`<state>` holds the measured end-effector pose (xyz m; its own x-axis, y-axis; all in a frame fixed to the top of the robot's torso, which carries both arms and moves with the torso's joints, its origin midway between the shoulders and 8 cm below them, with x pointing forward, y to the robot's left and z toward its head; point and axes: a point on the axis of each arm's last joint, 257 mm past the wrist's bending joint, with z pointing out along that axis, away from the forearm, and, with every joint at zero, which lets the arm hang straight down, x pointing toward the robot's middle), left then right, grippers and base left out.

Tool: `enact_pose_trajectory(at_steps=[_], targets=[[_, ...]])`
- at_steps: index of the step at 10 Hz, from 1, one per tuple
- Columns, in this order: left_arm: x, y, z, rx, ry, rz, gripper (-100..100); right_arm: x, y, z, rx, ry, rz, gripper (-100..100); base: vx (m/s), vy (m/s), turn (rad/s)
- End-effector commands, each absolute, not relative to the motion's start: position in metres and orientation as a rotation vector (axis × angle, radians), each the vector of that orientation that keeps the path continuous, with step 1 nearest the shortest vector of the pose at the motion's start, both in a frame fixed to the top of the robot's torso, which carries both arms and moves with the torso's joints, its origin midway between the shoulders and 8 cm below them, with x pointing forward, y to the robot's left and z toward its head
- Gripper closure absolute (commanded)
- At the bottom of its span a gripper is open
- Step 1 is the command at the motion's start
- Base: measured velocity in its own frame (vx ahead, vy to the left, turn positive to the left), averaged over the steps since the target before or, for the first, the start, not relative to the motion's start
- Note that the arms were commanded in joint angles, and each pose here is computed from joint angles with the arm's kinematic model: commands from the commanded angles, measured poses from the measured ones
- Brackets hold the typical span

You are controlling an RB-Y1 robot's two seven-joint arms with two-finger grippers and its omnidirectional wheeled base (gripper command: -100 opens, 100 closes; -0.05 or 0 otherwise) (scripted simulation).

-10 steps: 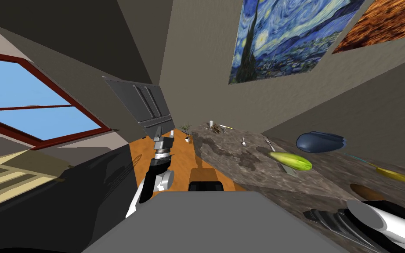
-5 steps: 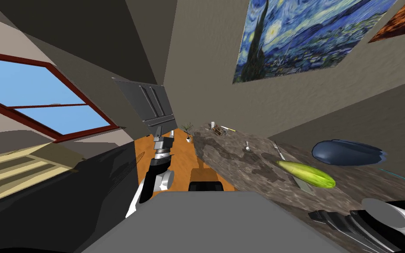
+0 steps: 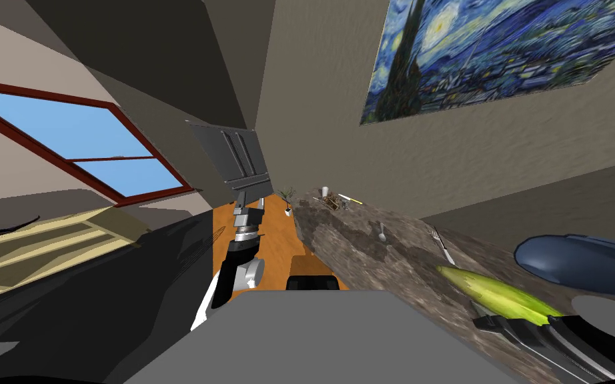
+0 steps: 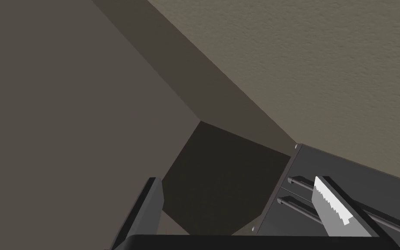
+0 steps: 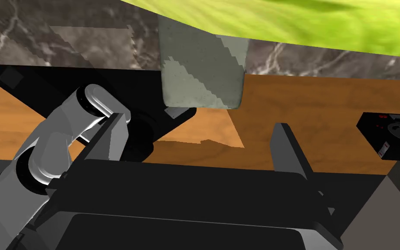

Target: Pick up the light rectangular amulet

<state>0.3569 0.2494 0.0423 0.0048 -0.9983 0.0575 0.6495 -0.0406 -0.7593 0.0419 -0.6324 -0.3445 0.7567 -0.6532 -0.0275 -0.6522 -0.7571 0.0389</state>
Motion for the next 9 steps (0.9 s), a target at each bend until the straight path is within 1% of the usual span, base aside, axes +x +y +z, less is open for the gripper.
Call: enact_pose_trajectory(at_steps=[1,2,3,4,9], targets=[[0.357,0.249,0.042,-0.72,0.633,-1.483,0,0.045,-0.631,-0.336,2.917,-1.141,-0.066,-100,0.09,-0.152,0.135],[0.357,0.249,0.042,-0.72,0.633,-1.483,0,0.043,-0.632,-0.339,2.918,-1.116,-0.063,-100,0.033,-0.078,0.045],[0.357,0.249,0.042,-0.72,0.632,-1.483,0,0.044,-0.632,-0.338,2.917,-1.123,-0.065,0,0.008,-0.014,-0.002],[0.357,0.249,0.042,-0.72,0.632,-1.483,0,0.04,-0.637,-0.34,2.917,-1.125,-0.063,-100,0.013,0.01,0.016],[0.357,0.249,0.042,-0.72,0.632,-1.483,0,0.025,-0.655,-0.349,2.913,-1.136,-0.057,-100,0.02,0.039,0.014]])
